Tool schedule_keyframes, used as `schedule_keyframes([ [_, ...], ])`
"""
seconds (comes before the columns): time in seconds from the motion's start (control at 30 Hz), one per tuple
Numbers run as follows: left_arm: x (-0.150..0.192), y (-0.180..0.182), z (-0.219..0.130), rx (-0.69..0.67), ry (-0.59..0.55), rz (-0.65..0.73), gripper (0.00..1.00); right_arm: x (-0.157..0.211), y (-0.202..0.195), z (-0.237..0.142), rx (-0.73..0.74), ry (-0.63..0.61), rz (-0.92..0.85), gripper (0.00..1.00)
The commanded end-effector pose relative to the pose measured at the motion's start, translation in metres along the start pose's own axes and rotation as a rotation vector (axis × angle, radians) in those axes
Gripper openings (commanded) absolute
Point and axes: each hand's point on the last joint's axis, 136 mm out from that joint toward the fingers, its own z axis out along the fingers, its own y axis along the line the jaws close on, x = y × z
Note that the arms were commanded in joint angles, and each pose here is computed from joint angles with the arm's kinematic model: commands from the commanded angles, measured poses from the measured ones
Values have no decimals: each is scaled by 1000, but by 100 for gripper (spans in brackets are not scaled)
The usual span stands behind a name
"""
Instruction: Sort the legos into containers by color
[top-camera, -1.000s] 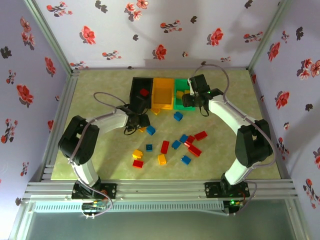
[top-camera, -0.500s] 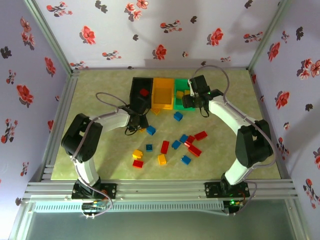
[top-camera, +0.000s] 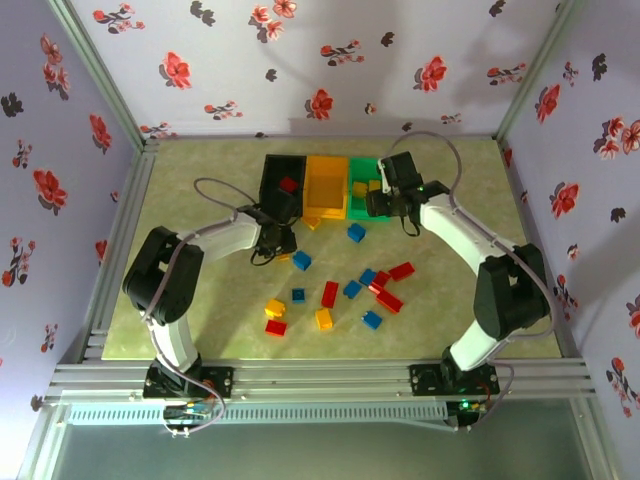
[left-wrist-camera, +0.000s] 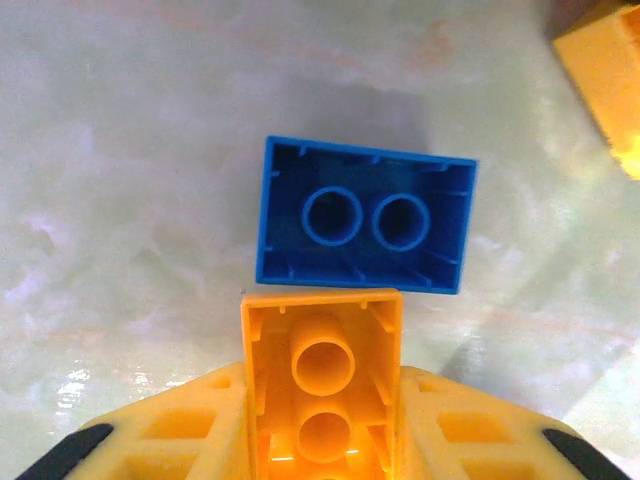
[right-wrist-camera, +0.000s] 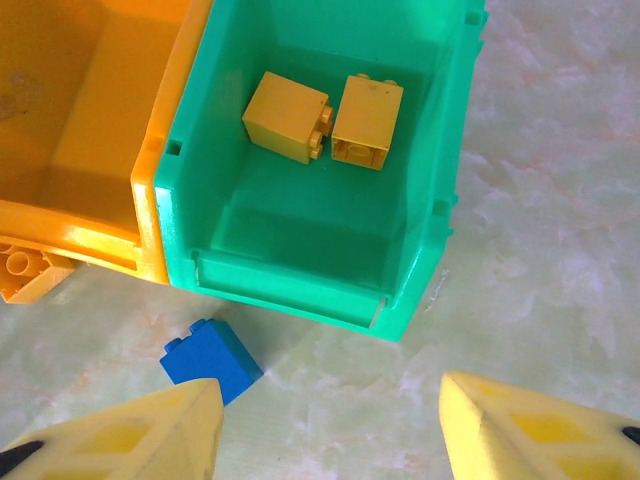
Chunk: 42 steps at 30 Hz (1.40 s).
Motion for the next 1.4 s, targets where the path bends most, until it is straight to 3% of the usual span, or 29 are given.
schedule_keyframes([
  [0.0, -14, -13, -21, 19, -28, 65, 29, -4, -3, -12, 24, -43, 29, 60],
  [0.3, -77, -77, -51, 127, -145, 151, 29, 4, -18, -20, 63, -51, 85, 60],
  [0.5, -115, -138, -58, 211, -202, 230, 29, 15, -32, -30, 97, -56, 124, 60],
  [0.8, -141, -230, -42, 421, -227, 307, 29, 25, -45, -42, 123, -62, 153, 60],
  [1.1, -149, -279, -23, 596, -294, 313, 30, 38, -46, -47, 120, -46, 160, 60],
  [1.17, -148, -284, -20, 609, -302, 319, 36, 39, -45, -49, 116, -45, 159, 60],
  [1.3, -146, -286, -20, 619, -303, 335, 66, 43, -42, -48, 94, -36, 143, 62],
  [1.37, -147, -285, -29, 622, -313, 344, 70, 44, -38, -46, 77, -36, 135, 62],
])
